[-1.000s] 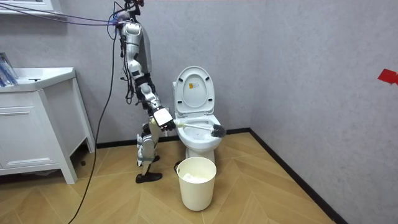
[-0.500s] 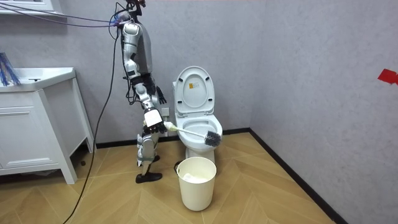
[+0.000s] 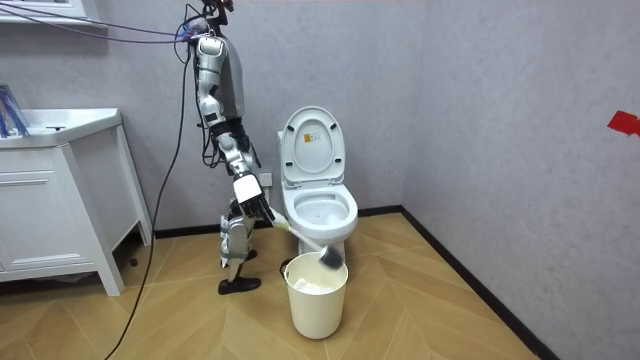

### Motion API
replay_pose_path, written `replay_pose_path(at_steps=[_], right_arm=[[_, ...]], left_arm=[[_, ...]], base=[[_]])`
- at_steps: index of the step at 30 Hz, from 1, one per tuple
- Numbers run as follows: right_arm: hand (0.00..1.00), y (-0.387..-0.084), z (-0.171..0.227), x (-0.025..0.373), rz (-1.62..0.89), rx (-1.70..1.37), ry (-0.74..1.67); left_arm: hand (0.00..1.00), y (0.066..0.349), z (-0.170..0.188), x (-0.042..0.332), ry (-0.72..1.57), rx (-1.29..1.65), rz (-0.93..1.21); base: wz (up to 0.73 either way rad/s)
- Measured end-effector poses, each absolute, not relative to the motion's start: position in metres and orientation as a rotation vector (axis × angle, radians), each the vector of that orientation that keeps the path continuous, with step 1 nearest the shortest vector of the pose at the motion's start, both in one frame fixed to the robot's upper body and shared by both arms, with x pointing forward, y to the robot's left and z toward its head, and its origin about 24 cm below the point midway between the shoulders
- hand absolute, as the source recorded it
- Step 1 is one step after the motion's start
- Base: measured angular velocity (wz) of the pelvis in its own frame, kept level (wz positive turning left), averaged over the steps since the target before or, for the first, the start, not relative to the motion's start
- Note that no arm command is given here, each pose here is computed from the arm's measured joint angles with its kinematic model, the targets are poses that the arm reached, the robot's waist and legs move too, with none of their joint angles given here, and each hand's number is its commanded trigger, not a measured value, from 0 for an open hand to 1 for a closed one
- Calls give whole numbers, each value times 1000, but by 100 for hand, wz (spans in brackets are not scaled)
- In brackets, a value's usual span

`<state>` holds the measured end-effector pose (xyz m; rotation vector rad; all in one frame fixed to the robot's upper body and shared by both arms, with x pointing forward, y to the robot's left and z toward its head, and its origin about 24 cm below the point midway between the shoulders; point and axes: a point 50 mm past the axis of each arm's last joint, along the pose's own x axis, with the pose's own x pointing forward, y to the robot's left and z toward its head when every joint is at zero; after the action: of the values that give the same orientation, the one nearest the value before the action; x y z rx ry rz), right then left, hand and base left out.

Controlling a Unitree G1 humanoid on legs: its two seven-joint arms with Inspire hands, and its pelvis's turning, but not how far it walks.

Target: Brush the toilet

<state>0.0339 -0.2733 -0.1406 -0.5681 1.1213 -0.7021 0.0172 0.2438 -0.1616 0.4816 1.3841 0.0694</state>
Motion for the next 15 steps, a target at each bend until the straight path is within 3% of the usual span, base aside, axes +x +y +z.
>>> replay_pose_path(at_steps=[15], right_arm=[[0,-268,-148,18,-604,-568,1217]], left_arm=[[0,242,-162,14,1396,477,67]], base=[[0]])
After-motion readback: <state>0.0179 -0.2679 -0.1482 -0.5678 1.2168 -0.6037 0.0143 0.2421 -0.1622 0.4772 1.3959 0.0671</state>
